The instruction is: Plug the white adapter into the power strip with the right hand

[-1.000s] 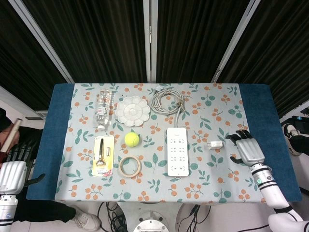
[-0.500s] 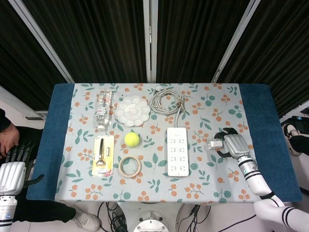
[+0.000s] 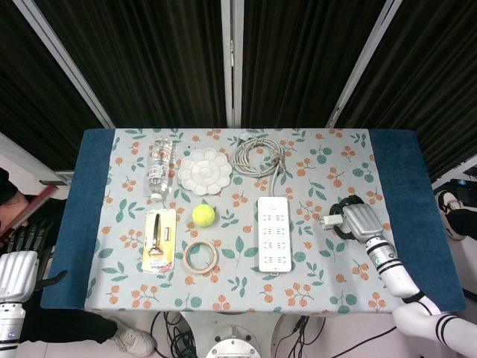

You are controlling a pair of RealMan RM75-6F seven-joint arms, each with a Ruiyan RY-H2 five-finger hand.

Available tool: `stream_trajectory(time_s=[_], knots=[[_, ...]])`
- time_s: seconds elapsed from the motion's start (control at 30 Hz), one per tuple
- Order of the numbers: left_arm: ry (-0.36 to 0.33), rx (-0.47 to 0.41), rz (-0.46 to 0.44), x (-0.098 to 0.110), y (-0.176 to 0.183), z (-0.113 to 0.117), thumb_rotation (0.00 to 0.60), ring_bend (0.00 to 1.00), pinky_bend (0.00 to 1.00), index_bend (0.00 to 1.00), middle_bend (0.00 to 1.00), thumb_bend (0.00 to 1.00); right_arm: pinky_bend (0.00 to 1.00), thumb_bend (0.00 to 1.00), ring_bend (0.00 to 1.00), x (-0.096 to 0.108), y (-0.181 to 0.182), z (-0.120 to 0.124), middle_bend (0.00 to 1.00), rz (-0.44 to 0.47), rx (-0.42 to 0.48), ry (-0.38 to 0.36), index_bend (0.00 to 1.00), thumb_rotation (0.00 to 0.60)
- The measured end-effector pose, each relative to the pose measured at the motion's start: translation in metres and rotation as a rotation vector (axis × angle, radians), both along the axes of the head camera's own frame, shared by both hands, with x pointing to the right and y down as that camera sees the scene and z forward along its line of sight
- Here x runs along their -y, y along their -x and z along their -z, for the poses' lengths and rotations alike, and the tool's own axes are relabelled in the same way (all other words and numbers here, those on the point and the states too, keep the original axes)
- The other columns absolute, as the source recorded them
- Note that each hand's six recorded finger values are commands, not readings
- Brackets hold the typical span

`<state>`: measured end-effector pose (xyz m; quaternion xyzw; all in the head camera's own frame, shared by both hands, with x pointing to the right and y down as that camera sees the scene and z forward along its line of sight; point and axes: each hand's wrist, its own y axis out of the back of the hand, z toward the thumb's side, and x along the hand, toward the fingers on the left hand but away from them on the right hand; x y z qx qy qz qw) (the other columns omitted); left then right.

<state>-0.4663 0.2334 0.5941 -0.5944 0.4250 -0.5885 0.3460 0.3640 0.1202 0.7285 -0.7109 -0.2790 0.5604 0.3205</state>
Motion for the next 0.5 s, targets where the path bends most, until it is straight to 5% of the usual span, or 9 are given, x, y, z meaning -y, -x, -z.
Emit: stream_trajectory(time_s=[0.5], knots=[[0.008,-0.013,0.017,-0.006,0.002,-0.004,0.6,0.0,0.0,0.0,0.01,0.07,0.07,0.4,0.23,0.029,0.051,0.041,0.52,0.552,-0.515,-0.126,0.6,0.6]])
